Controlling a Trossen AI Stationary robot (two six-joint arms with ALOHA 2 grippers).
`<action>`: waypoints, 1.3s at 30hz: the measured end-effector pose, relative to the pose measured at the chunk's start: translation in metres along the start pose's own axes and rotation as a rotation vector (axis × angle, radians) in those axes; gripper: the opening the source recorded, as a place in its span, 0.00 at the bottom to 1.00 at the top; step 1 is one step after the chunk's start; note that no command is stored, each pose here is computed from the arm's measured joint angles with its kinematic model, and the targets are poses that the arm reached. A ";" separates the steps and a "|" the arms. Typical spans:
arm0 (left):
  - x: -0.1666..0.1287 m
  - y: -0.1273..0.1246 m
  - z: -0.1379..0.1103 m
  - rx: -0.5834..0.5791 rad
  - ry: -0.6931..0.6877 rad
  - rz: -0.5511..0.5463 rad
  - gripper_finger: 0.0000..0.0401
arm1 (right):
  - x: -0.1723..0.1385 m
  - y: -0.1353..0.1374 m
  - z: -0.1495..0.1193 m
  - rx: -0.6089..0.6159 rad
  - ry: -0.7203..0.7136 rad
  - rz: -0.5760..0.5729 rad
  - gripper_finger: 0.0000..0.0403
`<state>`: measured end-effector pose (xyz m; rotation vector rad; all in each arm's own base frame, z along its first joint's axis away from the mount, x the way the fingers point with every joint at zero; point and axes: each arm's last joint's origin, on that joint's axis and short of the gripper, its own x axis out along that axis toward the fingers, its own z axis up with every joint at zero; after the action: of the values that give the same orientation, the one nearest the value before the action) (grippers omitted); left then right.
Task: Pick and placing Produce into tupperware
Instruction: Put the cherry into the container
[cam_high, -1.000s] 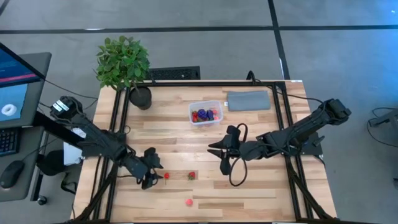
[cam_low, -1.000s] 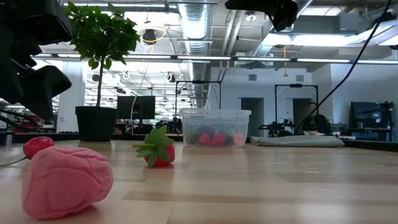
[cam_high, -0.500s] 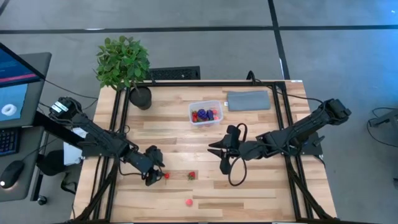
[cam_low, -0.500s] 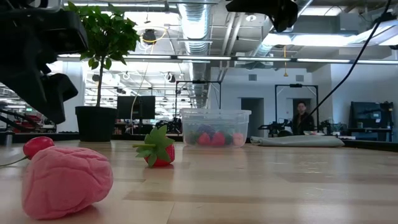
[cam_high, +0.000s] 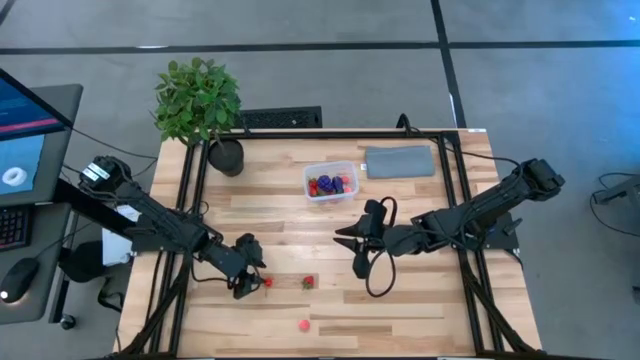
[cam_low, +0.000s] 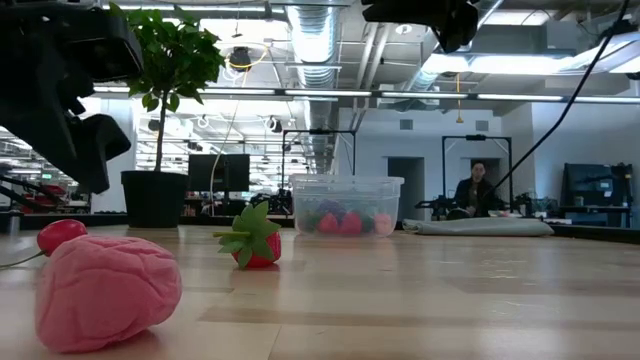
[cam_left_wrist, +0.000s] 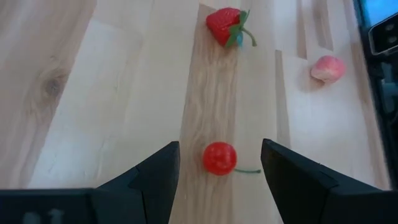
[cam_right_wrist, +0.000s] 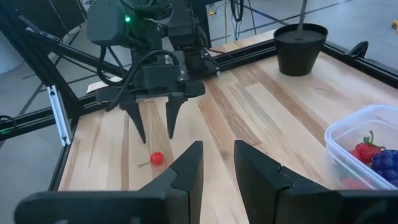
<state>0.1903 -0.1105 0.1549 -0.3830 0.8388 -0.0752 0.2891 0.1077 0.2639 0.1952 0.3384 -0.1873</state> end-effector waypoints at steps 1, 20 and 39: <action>0.002 0.000 0.000 0.007 0.003 0.003 0.54 | 0.000 0.000 0.000 0.000 0.000 -0.001 0.28; 0.033 -0.005 -0.005 0.039 0.084 -0.001 0.54 | -0.001 0.002 -0.001 -0.002 0.002 0.007 0.28; 0.033 -0.004 -0.005 0.081 0.074 0.020 0.54 | -0.001 0.001 -0.003 -0.013 0.020 -0.002 0.28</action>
<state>0.2085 -0.1226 0.1298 -0.2966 0.9096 -0.1046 0.2877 0.1091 0.2617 0.1840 0.3594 -0.1848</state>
